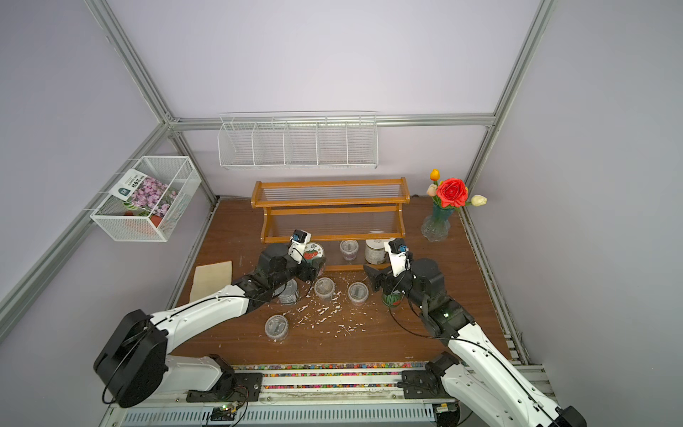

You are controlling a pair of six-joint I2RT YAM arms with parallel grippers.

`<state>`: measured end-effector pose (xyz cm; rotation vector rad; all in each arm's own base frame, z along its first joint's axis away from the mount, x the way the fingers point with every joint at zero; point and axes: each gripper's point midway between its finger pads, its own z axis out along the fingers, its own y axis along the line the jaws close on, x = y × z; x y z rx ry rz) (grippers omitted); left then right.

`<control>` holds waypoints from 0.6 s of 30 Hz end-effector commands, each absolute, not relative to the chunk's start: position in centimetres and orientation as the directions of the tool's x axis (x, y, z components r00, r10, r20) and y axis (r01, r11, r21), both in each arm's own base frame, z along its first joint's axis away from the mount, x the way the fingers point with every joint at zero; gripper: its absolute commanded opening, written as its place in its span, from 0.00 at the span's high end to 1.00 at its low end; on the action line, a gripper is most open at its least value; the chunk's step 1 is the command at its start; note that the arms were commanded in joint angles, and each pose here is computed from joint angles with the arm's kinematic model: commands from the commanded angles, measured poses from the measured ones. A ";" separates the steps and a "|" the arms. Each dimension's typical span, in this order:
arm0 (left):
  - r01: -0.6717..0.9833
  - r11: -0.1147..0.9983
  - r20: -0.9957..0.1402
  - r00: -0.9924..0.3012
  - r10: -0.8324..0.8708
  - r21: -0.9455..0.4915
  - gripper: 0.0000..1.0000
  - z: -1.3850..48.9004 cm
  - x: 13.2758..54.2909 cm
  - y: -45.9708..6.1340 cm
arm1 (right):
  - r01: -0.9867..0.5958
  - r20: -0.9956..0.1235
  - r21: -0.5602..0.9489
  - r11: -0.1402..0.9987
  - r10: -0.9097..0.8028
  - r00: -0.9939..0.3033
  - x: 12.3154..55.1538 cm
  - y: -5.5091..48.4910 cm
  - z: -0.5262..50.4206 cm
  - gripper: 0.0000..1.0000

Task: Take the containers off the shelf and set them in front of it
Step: 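Pick up a container from the shelf, then place the container at the center of the board.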

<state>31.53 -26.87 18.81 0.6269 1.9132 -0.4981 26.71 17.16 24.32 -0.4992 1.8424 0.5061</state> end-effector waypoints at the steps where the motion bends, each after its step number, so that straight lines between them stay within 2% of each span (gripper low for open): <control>1: 0.665 0.745 -0.924 -0.317 0.212 -0.058 0.25 20.7 29.1 -27.1 | -0.576 -0.947 0.096 0.812 -0.103 -0.303 26.4 17.1 24.3 0.03; 11: 0.720 0.686 -0.897 -0.364 0.251 -0.100 0.25 20.6 19.1 -29.0 | -0.623 -0.938 0.106 0.775 -0.131 -0.322 25.1 17.6 24.1 0.03; 18: 0.742 0.660 -0.837 -0.433 0.334 -0.120 0.25 16.4 14.1 -29.9 | -0.626 -0.936 0.096 0.774 -0.143 -0.321 24.8 17.4 24.1 0.03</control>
